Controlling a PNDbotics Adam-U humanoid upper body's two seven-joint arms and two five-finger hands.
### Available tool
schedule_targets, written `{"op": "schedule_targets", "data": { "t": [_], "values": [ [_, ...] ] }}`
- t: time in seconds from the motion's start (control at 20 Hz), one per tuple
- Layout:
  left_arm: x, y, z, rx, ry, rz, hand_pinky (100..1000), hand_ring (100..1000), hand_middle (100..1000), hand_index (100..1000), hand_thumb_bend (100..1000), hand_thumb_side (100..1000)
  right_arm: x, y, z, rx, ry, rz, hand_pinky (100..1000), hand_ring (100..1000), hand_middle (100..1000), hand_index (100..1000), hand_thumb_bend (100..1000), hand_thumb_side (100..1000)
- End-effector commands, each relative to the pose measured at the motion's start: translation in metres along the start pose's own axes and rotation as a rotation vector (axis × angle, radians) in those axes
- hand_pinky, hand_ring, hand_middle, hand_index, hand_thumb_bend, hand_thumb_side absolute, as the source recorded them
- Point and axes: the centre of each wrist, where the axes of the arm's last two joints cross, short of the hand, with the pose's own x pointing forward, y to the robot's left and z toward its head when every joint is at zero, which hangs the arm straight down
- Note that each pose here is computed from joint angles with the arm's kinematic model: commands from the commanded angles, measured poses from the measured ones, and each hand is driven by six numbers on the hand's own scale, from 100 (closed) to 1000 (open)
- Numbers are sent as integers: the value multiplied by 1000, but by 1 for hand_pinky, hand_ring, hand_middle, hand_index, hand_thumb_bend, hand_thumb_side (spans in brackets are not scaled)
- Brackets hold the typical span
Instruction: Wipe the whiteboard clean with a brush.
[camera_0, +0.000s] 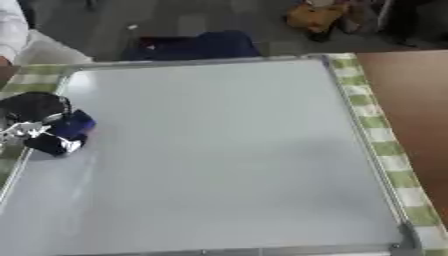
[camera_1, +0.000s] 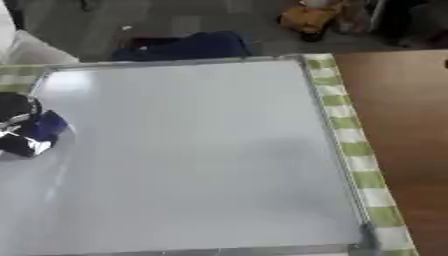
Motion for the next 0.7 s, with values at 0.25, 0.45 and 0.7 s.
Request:
{"op": "schedule_targets", "data": {
  "t": [0.25,0.45,0.7],
  "values": [
    [-15,0,8,3,55,-14,720,527,273,173,100,591,7,-2,-8,27,-30,21,684,585,485,545,100,1000],
    [-11,-6,6,-32,1,13,713,520,265,173,100,598,7,-2,-7,26,-27,21,684,585,485,544,100,1000],
    [-4,-1,1,-62,-85,29,710,518,263,174,100,606,6,-2,-7,26,-23,21,684,585,485,545,100,1000]
  ]
}}
